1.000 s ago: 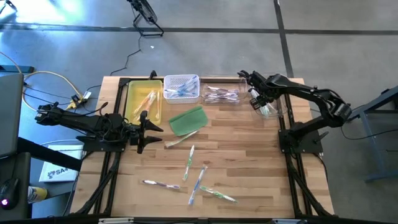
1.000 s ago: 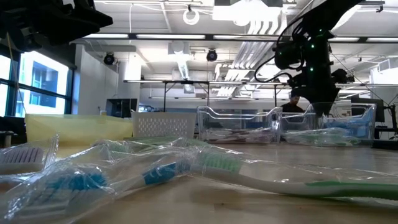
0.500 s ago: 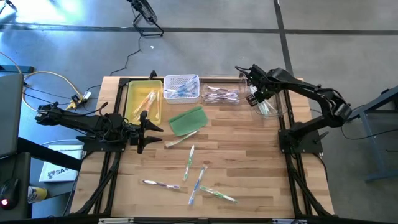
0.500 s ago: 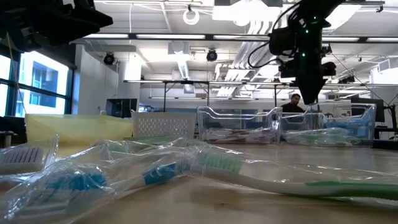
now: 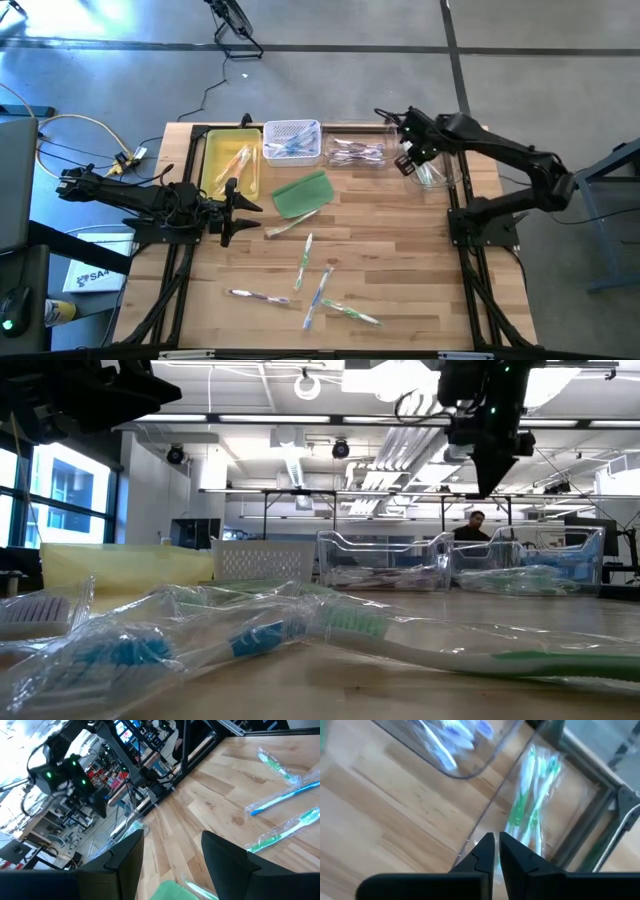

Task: Pick & Place Toothbrushes
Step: Put the green toothbrush into the right transparent bin

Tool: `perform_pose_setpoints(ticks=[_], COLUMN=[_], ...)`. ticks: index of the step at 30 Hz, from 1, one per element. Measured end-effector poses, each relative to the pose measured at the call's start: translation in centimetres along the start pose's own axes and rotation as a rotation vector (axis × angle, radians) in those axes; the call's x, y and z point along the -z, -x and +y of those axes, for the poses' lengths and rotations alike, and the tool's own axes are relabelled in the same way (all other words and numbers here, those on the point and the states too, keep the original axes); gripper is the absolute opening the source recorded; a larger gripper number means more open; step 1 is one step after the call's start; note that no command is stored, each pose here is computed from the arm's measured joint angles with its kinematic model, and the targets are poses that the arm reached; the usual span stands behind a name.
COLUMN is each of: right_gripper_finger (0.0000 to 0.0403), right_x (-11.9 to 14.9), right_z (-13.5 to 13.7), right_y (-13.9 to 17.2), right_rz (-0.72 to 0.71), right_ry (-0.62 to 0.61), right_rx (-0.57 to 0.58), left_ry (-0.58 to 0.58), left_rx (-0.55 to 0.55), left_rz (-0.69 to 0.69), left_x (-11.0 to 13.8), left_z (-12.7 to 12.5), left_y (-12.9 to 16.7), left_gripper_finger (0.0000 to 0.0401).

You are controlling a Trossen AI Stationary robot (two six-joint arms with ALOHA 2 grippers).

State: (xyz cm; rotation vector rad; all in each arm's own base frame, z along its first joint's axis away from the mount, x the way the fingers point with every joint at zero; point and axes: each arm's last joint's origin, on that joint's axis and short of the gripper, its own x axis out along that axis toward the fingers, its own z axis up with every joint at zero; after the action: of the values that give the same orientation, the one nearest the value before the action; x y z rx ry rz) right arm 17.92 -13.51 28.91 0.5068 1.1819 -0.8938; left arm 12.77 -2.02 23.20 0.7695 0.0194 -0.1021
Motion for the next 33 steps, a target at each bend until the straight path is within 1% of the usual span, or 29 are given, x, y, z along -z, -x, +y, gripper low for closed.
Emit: perform_pose_setpoints(ticks=[6, 10, 12, 16, 21, 26, 30, 33], right_gripper_finger=[0.0008, 0.0004, 0.0003, 0.0003, 0.0002, 0.0002, 0.0002, 0.0002], right_x=[0.1, -0.3, -0.3, -0.3, 0.6, 1.7, 3.0, 4.2], right_z=[0.4, 1.6, 2.5, 4.6, 5.4, 5.5, 4.9, 4.6], right_y=[2.1, 2.6, 2.9, 3.1, 3.8, 3.6, 3.4, 3.2], right_rz=[-0.141, -0.222, -0.261, -0.367, -0.418, -0.475, -0.538, -0.601], right_ry=[0.001, 0.034, 0.082, 0.219, 0.326, 0.333, 0.319, 0.316], right_rx=[-0.056, -0.101, -0.130, -0.217, -0.321, -0.369, -0.398, -0.443], left_ry=[0.000, 0.001, 0.000, 0.010, 0.012, 0.010, 0.009, 0.009], left_rx=[-0.001, -0.001, -0.001, -0.001, 0.000, 0.000, 0.000, 0.001], left_rz=[-0.001, -0.001, -0.001, -0.001, -0.001, -0.001, 0.000, 0.000], left_x=[0.0, 0.0, 0.0, 0.0, 0.0, 0.0, 0.0, 0.0], left_z=[0.0, 0.0, 0.0, 0.0, 0.0, 0.0, 0.0, 0.0], left_y=[0.0, 0.0, 0.0, 0.0, 0.0, 0.0, 0.0, 0.0], left_gripper_finger=[0.0194, 0.0194, 0.0194, 0.0194, 0.0194, 0.0194, 0.0194, 0.0194])
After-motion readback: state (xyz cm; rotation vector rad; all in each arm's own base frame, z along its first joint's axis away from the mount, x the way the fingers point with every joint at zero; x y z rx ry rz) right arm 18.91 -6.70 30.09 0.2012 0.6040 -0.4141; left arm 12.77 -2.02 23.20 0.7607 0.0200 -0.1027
